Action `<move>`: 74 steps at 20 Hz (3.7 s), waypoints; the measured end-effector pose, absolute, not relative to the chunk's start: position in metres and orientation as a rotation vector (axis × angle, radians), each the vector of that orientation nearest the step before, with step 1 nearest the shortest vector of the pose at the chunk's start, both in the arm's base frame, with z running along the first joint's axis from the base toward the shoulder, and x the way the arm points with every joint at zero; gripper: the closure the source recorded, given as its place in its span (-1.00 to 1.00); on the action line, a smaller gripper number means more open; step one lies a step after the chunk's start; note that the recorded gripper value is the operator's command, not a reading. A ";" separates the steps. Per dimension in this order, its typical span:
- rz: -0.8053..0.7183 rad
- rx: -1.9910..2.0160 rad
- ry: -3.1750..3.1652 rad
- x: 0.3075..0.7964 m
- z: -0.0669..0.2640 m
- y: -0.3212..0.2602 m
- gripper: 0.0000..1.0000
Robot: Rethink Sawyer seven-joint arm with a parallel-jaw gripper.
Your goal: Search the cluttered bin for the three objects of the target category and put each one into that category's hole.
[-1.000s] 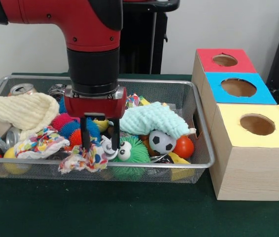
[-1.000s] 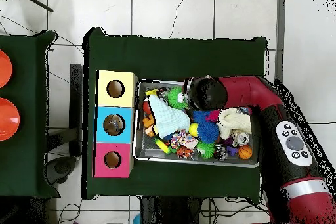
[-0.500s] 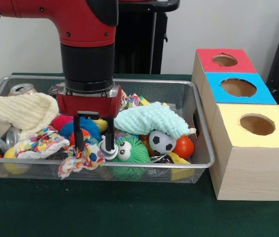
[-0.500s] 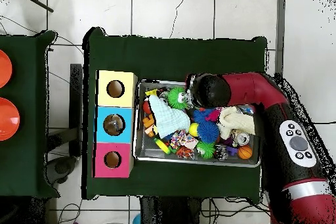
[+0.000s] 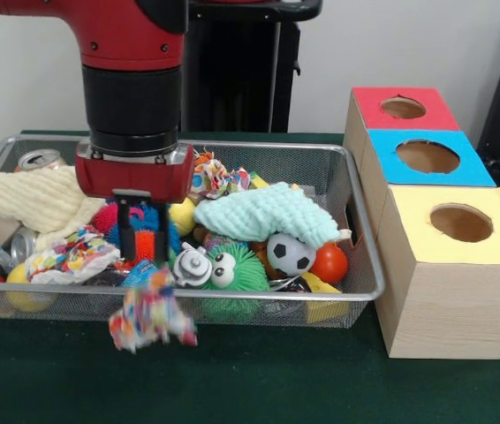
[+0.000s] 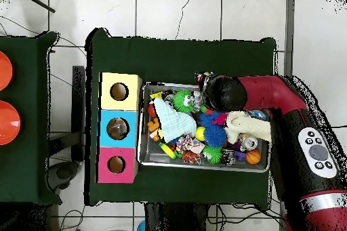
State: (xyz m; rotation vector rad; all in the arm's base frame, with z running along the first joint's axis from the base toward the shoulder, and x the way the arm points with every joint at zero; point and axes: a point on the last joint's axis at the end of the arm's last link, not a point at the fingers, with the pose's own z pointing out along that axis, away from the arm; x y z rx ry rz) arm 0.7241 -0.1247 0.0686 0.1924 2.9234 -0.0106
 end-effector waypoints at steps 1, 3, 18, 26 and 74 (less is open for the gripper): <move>-0.013 0.195 2.922 0.724 0.070 -0.126 1.00; -0.016 0.199 2.919 0.724 0.071 -0.129 1.00; -0.019 0.212 2.918 0.723 0.071 -0.137 1.00; -0.023 0.208 2.918 0.723 0.071 -0.137 1.00; -0.038 0.132 2.917 0.721 0.064 -0.116 -1.00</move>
